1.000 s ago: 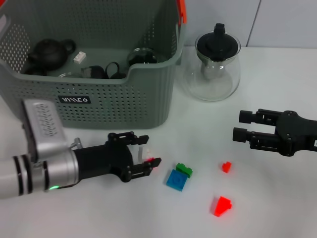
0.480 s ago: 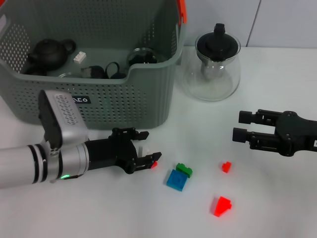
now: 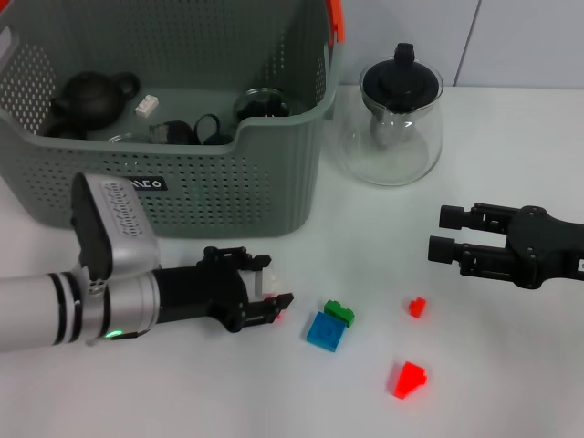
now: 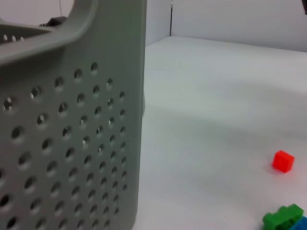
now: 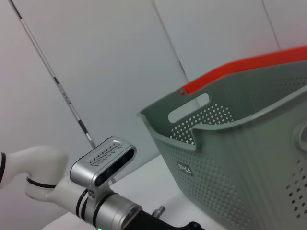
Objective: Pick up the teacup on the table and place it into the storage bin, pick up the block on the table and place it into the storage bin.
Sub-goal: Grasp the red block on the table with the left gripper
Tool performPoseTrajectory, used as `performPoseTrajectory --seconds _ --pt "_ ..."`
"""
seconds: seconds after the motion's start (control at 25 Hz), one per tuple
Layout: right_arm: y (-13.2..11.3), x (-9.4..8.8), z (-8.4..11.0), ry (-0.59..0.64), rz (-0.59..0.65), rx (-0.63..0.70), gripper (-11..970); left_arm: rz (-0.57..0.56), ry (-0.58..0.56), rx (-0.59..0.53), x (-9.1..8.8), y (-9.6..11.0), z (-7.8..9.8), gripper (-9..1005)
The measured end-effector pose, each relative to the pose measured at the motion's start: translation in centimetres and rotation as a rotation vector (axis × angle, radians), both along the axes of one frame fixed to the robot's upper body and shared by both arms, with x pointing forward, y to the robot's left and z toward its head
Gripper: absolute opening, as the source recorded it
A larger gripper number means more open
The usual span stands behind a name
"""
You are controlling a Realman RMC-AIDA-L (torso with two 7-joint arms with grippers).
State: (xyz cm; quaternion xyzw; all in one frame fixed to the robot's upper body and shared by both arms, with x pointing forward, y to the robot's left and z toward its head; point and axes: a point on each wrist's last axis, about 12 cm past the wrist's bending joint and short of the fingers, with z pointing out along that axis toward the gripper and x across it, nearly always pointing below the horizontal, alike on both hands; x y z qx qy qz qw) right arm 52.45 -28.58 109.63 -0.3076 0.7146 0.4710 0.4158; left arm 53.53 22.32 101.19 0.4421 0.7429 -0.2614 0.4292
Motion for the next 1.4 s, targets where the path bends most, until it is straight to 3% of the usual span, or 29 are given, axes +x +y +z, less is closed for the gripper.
performPoseTrajectory --seconds 0.52,1.04,1.4 --pt "-0.1 -0.1 -0.1 0.003 0.001 -0.003 732 -0.065 0.015 -0.075 -2.2 2.0 1.2 637" --pt "-0.2 -0.1 -0.1 0.003 -0.005 -0.002 732 -0.013 -0.045 -0.070 -3.8 2.0 -0.7 631" --pt "-0.2 -0.2 -0.2 0.006 -0.008 -0.001 732 -0.001 -0.056 -0.057 -3.6 1.6 -1.1 627"
